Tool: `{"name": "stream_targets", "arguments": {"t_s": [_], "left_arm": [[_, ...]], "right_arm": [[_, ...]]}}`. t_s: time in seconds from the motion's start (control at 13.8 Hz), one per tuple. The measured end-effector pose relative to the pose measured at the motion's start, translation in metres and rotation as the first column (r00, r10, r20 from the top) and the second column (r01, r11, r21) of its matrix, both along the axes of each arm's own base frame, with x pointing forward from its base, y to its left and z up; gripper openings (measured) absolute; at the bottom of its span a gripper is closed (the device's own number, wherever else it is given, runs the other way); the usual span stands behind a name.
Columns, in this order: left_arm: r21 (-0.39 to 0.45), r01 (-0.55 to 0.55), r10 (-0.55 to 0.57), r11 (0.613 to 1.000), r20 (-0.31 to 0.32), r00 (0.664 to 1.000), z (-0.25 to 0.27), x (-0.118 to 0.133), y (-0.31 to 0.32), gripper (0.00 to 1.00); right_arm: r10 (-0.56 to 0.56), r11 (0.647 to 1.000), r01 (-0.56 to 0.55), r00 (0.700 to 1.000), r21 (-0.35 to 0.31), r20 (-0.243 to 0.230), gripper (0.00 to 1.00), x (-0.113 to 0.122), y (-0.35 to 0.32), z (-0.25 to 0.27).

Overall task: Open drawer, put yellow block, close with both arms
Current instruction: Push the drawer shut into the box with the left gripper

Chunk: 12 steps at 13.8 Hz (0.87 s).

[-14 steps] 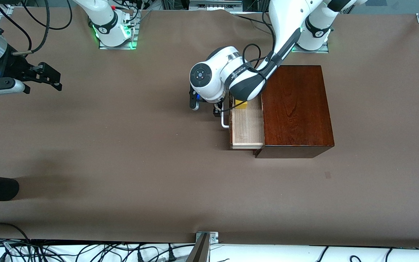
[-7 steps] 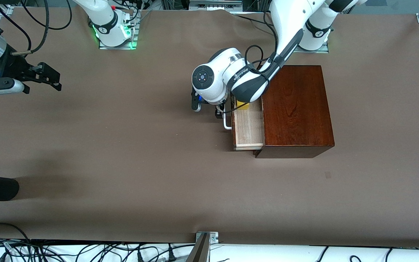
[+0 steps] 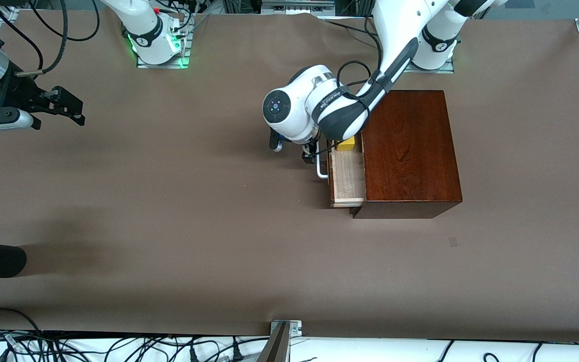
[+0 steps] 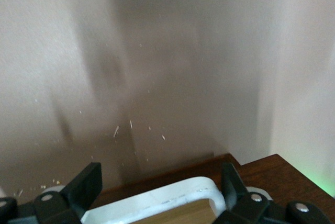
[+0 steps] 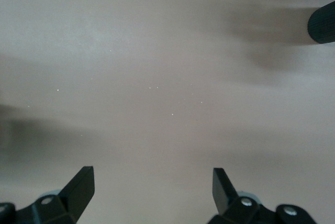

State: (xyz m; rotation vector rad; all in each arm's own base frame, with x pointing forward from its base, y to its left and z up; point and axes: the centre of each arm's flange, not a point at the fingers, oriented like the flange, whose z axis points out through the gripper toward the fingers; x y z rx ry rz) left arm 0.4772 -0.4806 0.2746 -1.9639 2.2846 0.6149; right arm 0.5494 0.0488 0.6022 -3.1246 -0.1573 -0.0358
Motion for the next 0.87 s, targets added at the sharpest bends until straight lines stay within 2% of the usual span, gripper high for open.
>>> {"name": "stream_targets", "arguments": {"t_s": [0.29,0.51,0.87], "left_arm": [[0.036,0.008,-0.008,0.999,-0.004,1.000,-0.002,-0.001,0.005,1.00],[0.115,0.021,-0.020,0.993,-0.016,1.000,-0.006,-0.002,0.017,1.00],[0.196,0.023,-0.017,0.980,-0.031,0.999,-0.010,0.001,0.034,1.00]], "right_arm": [[0.000,1.000,0.000,1.000,0.000,0.000,1.00,0.000,0.000,0.000],[0.000,1.000,0.000,1.000,0.000,0.000,1.00,0.000,0.000,0.000],[0.000,1.000,0.000,1.000,0.000,0.000,1.00,0.000,0.000,0.000]]}}
